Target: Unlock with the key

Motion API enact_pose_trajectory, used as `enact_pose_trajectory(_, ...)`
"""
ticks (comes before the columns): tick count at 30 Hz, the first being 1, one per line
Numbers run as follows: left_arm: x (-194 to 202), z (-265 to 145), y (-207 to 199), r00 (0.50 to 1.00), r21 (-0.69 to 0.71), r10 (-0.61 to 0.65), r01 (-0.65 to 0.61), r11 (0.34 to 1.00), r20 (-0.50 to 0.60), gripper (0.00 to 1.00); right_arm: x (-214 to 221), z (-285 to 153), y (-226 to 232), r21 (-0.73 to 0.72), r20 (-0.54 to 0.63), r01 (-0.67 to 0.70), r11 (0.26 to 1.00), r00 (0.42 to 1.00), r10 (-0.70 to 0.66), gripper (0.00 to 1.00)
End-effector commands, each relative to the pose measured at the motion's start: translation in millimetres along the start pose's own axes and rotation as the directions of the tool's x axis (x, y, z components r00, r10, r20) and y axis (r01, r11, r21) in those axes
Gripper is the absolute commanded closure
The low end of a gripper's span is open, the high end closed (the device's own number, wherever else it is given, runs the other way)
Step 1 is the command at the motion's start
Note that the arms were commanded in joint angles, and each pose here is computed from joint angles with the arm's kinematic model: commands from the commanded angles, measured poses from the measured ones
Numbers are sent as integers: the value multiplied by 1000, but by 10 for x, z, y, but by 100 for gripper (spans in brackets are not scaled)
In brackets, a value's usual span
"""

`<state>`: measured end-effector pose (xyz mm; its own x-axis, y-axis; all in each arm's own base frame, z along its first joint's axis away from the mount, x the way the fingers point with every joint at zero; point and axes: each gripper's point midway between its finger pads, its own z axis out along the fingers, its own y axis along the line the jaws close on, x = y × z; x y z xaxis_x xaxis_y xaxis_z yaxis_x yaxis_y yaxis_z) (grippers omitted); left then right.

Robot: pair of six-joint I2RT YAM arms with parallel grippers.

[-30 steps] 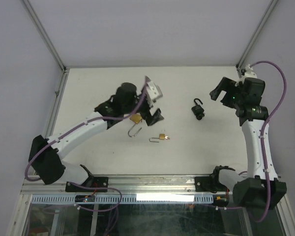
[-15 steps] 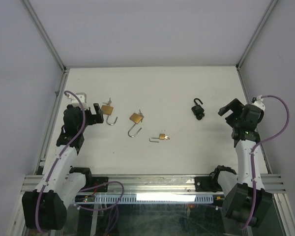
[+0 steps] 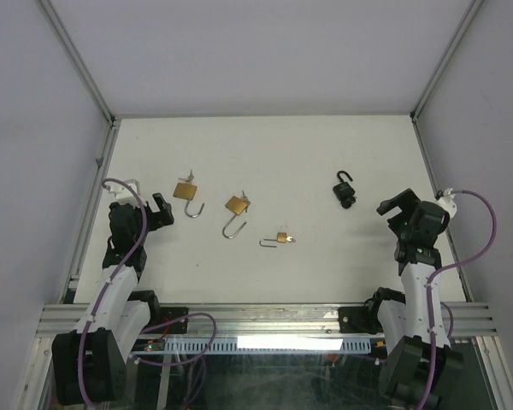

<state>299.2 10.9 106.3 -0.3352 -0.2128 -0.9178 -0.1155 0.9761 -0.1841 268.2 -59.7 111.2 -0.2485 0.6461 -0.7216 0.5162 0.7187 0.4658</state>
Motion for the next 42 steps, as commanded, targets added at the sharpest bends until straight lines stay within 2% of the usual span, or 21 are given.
enact_pose_trajectory(1,-293,26,55,991,-34,-25,29,999,128,1,-310,-12,121,-30,114,-32,999,993,35,1)
enact_pose_trajectory(6,-328,-6,171,978,-85,-16,35,996,209,1,-317,-32,151,-59,128,14,998,992,-6,1)
enact_pose_trajectory(9,-325,-28,254,968,-121,-14,46,992,250,1,-358,-47,173,-84,174,19,996,985,-4,1)
enact_pose_trajectory(14,-278,-54,331,963,-155,8,35,987,269,1,-394,-65,149,-104,247,44,994,969,-17,1)
enact_pose_trajectory(17,-255,-49,284,962,-129,71,-38,991,262,1,-392,-74,96,-95,280,48,994,960,-19,1)
enact_pose_trajectory(20,-177,-33,261,966,-110,77,-51,993,247,1,-377,-74,46,-92,310,50,995,950,-19,1)
enact_pose_trajectory(27,-215,-20,282,960,-120,40,-7,993,278,1,-333,-75,-66,-79,362,44,996,932,-13,1)
enact_pose_trajectory(31,-291,-54,435,945,-199,18,51,979,327,1,-298,-83,-67,-96,384,89,991,922,-45,1)
enact_pose_trajectory(33,-369,-113,523,922,-243,39,61,968,386,1,-282,-87,-67,-103,394,106,989,917,-58,1)
enact_pose_trajectory(38,-409,-152,411,899,-195,120,-40,980,421,1,-224,-76,-61,-126,403,129,984,913,-69,1)
enact_pose_trajectory(42,-414,-176,374,886,-175,128,-54,983,446,1,-217,-73,-17,-157,420,146,977,905,-68,1)
